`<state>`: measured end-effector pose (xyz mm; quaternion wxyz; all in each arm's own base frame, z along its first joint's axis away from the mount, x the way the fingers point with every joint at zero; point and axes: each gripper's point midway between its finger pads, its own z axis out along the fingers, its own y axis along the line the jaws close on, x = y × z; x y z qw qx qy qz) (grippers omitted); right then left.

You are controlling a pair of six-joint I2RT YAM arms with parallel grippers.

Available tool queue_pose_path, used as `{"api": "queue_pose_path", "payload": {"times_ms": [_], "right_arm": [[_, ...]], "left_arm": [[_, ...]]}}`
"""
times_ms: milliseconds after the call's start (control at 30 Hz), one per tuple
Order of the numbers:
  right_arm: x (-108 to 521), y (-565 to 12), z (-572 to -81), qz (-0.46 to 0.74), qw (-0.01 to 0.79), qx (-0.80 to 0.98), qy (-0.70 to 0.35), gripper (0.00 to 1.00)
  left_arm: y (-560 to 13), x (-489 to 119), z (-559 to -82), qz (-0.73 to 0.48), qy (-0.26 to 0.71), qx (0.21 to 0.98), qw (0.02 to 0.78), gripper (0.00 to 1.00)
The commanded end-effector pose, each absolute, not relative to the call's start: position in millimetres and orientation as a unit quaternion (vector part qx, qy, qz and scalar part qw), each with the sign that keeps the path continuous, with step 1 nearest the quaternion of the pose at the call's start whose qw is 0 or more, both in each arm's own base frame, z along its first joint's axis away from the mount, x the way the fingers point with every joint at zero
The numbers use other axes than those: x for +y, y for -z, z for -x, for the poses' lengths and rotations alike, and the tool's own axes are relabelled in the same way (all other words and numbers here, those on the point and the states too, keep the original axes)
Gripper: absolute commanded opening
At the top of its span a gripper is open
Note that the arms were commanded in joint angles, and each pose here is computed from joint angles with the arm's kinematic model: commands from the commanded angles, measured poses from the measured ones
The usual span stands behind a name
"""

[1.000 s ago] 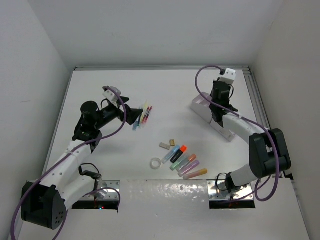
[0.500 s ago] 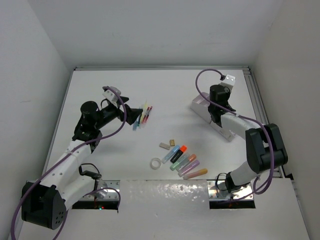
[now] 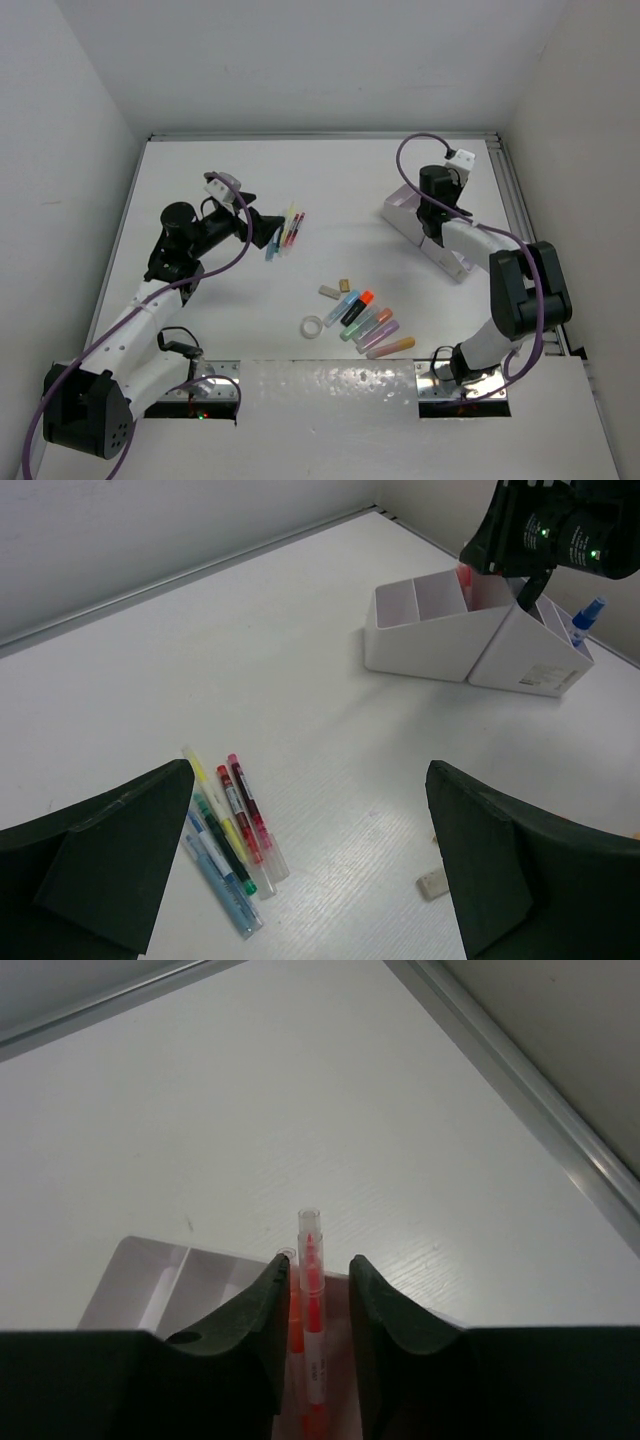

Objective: Sort the stationery into containers
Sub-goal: Place the pen in the storage box.

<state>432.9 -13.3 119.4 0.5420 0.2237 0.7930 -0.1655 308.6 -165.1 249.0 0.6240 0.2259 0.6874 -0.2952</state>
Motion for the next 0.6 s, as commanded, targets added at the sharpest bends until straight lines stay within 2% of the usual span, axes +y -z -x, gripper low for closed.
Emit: {"api": "queue_pose_path", "payload": {"times_ms": [0, 167, 500, 533, 567], "right_arm": [[-12.6, -134.4, -441.7, -0.235, 0.554, 0.784, 0.153, 0.33], [-9.9, -150.1, -441.5, -0.235, 0.568, 0.776, 0.139, 0.46], [2.3, -221.9, -440.6, -0.181, 0.628, 0.748, 0.12, 0.59], [5.5, -228.3, -439.9, -0.168, 0.631, 0.747, 0.122, 0.61], [10.3, -236.3, -439.8, -0.156, 0.636, 0.747, 0.112, 0.62]], "left_arm": [[-263.9, -160.8, -309.5, -0.231, 0.285, 0.669, 0.646, 1.0], [-262.6, -160.4, -310.2, -0.23, 0.285, 0.671, 0.645, 1.0], [-253.6, -155.9, -316.5, -0.193, 0.284, 0.693, 0.633, 1.0], [-252.1, -155.0, -318.6, -0.174, 0.29, 0.702, 0.626, 0.98], [-238.0, -149.9, -324.5, -0.149, 0.281, 0.726, 0.609, 0.84]]}}
